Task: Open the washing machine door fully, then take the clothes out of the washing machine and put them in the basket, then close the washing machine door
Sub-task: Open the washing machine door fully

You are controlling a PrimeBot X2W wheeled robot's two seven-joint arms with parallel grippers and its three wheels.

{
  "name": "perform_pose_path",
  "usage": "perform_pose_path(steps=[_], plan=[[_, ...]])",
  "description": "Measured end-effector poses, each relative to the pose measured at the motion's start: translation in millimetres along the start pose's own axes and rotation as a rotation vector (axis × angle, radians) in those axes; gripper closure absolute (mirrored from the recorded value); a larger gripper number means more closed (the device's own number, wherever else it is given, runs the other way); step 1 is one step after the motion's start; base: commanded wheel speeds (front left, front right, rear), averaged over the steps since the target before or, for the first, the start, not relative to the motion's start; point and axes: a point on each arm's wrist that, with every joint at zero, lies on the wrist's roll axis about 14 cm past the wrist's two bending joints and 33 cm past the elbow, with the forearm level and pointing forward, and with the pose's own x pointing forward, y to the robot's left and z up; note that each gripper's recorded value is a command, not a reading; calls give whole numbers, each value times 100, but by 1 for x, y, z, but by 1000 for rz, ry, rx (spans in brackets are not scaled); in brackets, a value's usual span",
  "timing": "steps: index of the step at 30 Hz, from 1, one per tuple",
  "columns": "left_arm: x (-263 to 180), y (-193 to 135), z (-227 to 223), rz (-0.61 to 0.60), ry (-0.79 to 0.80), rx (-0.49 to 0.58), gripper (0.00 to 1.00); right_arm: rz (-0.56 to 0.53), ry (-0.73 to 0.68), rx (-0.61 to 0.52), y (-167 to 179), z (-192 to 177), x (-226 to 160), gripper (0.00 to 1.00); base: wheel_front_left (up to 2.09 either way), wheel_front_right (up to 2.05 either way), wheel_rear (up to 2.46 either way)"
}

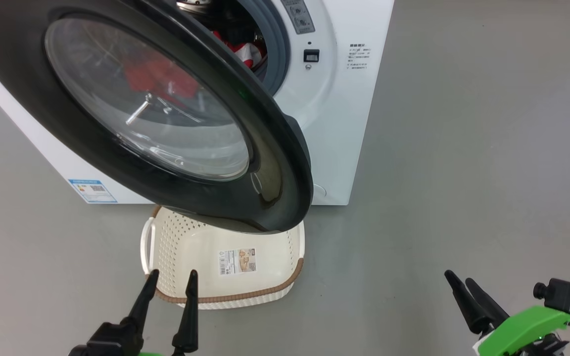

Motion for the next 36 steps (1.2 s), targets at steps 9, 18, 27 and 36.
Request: perform_pose_path(steps=[9,18,27,36], plan=[[0,3,-1,8,3,0,0,14,-75,-248,-5,12,-1,0,0,0,0],[1,2,-2,7,6,0,0,23,-245,-425,10,54,-1,0,0,0,0],[0,2,0,6,-1,1,0,14,-336,-544,21,64,-14,0,0,0,0],[-1,4,3,11,-10,3,0,-14,-358,-582,19,58,-27,0,0,0,0]])
